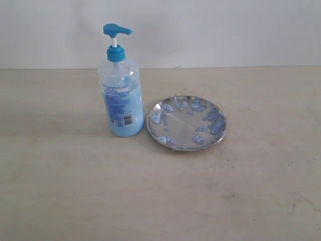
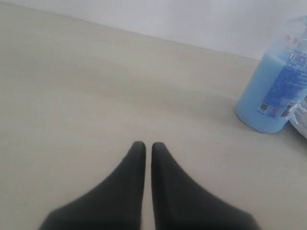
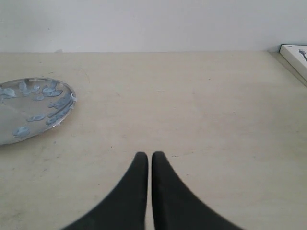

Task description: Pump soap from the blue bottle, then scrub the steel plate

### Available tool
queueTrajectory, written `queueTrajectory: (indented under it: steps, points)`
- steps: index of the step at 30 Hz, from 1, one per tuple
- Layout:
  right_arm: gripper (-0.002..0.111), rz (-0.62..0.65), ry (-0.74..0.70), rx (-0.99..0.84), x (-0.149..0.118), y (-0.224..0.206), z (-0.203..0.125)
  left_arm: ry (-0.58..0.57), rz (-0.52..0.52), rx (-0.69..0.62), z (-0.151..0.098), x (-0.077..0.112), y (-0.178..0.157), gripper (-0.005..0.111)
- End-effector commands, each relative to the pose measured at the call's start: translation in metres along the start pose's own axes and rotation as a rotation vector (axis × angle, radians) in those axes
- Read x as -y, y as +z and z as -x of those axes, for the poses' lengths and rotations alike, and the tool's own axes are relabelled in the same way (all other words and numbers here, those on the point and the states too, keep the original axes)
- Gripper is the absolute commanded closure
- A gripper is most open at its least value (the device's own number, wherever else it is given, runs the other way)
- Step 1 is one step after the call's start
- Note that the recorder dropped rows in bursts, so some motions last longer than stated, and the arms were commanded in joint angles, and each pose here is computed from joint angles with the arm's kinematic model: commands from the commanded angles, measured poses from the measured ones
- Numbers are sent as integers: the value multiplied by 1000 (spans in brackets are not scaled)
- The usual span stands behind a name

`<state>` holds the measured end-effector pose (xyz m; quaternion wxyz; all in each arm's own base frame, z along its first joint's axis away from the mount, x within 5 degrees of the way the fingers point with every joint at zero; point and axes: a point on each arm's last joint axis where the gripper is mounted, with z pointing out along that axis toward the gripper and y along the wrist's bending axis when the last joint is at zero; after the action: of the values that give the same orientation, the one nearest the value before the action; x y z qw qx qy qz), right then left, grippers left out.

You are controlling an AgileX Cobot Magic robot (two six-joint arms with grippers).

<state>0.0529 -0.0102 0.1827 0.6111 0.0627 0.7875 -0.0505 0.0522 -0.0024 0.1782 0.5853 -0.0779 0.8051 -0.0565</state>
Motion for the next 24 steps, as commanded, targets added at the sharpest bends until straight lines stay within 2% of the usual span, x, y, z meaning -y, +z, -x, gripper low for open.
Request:
queueTrajectory:
  steps: [1, 2, 4, 6, 24]
  points:
    - [108, -3, -2, 8, 0, 0, 1, 126, 65, 45, 3, -6, 0, 103]
    - [108, -3, -2, 8, 0, 0, 1, 133, 76, 46, 4, -7, 0, 103]
    - [108, -3, -2, 8, 0, 0, 1, 60, 70, 42, 3, -6, 0, 103]
    - [108, -3, -2, 8, 0, 0, 1, 36, 64, 38, 2, -6, 0, 103]
    - [108, -3, -2, 8, 0, 0, 1, 43, 64, 44, 3, -6, 0, 103]
